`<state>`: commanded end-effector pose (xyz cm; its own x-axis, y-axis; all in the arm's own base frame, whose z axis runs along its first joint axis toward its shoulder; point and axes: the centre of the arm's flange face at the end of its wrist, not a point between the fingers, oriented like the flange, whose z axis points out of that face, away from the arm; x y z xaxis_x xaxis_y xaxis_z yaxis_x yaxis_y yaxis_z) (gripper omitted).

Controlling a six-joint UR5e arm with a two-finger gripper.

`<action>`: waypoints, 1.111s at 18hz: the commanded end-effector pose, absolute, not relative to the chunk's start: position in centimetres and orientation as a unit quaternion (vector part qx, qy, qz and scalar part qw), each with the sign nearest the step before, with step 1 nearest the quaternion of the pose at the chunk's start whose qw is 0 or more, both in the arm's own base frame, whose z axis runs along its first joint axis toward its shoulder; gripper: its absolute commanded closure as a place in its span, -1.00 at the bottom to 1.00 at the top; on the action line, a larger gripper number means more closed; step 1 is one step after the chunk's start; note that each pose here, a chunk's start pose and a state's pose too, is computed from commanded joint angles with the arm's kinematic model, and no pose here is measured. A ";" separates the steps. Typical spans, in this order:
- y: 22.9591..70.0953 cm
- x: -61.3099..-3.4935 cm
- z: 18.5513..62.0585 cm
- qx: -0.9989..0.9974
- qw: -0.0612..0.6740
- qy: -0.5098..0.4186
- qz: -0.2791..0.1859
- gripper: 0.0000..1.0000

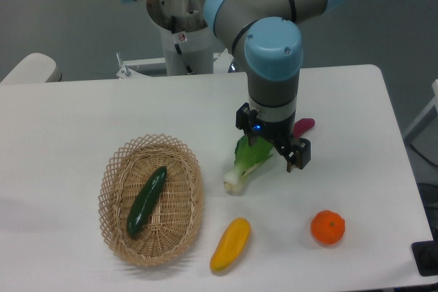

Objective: Pick up the cucumber from the basket
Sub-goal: 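Move the gripper from beside the bok choy over the green cucumber in the basket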

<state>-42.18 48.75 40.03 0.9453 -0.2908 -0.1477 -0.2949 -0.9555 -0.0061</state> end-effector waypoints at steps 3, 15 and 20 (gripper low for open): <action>48.9 -41.9 39.7 -0.986 0.012 0.150 0.069 -1.00; 54.7 -35.3 34.9 -0.997 0.013 0.060 0.034 -1.00; 58.6 -29.8 31.4 -0.999 0.012 -0.025 0.026 -1.00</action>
<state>-29.84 58.64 31.39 0.9974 0.0500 -0.0519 0.0487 -0.9985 -0.0250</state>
